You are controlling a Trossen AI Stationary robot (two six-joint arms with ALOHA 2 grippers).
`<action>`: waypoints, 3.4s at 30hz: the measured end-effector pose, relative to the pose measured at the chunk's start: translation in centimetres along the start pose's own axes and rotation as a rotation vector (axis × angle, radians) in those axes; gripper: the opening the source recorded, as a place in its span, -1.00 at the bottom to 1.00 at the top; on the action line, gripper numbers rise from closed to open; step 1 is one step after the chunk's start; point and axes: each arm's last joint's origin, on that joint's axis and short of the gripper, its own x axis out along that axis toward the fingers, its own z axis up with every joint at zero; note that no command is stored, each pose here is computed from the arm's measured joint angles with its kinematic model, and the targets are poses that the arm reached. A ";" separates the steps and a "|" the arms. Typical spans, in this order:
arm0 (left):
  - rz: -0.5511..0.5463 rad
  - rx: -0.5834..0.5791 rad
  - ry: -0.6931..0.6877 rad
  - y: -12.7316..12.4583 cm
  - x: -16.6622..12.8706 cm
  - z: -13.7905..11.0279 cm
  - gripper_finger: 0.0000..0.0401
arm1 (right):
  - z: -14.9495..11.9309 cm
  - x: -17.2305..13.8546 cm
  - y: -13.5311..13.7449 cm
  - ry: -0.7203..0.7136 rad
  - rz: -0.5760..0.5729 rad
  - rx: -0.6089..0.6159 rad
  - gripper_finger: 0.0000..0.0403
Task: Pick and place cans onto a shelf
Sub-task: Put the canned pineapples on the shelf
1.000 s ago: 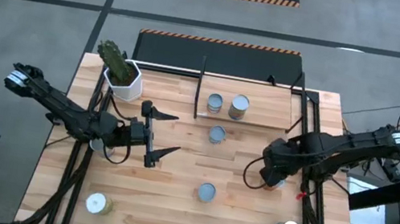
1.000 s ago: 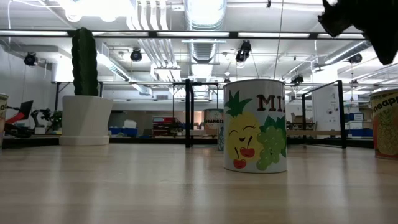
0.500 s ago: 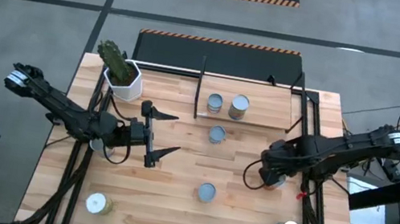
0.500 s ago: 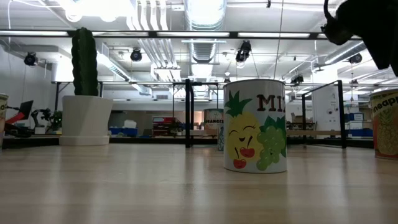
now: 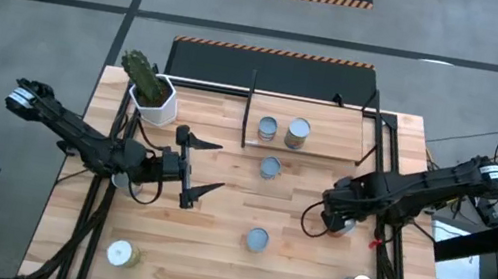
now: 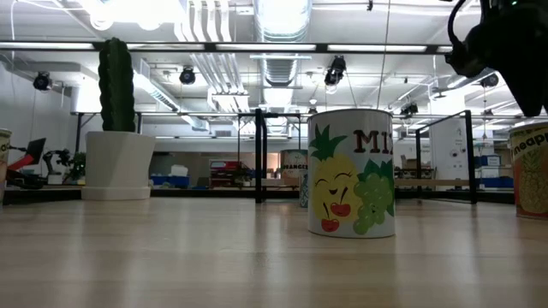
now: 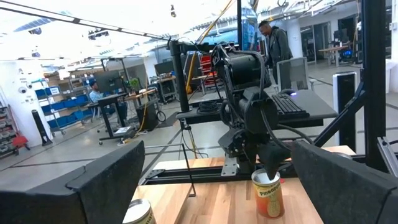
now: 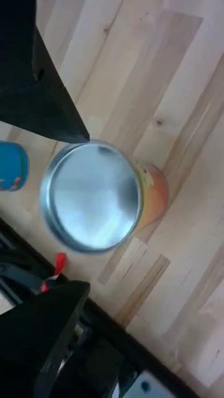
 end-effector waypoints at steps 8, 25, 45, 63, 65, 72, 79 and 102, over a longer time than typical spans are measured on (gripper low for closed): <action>0.001 0.000 0.000 0.0 0.0 0.0 0.93 | 0.2 0.8 0.2 -0.010 0.026 -0.010 0.83; 0.004 0.000 0.001 0.0 0.0 0.0 0.93 | 0.4 3.1 0.1 -0.014 0.050 0.008 0.82; -0.003 -0.001 -0.002 0.0 0.0 0.0 0.93 | 0.9 -2.5 1.5 -0.084 0.161 -0.030 0.64; 0.003 -0.010 -0.015 0.0 0.0 0.2 0.93 | 6.1 -10.1 -1.3 -0.405 0.138 -0.080 0.61; 0.005 -0.013 -0.020 0.1 0.0 0.2 0.93 | 7.2 -10.3 -2.1 -0.416 0.117 -0.077 0.61; 0.010 -0.017 -0.024 0.1 0.0 0.3 0.93 | 11.1 -10.3 -5.5 -0.414 0.041 -0.061 0.61; 0.011 -0.013 -0.025 0.1 0.0 0.3 0.93 | 16.4 -9.4 -7.3 -0.338 -0.062 -0.149 0.61; 0.007 0.021 -0.014 0.1 0.0 0.2 0.93 | 30.8 -11.3 -6.4 -0.391 -0.117 -0.774 0.61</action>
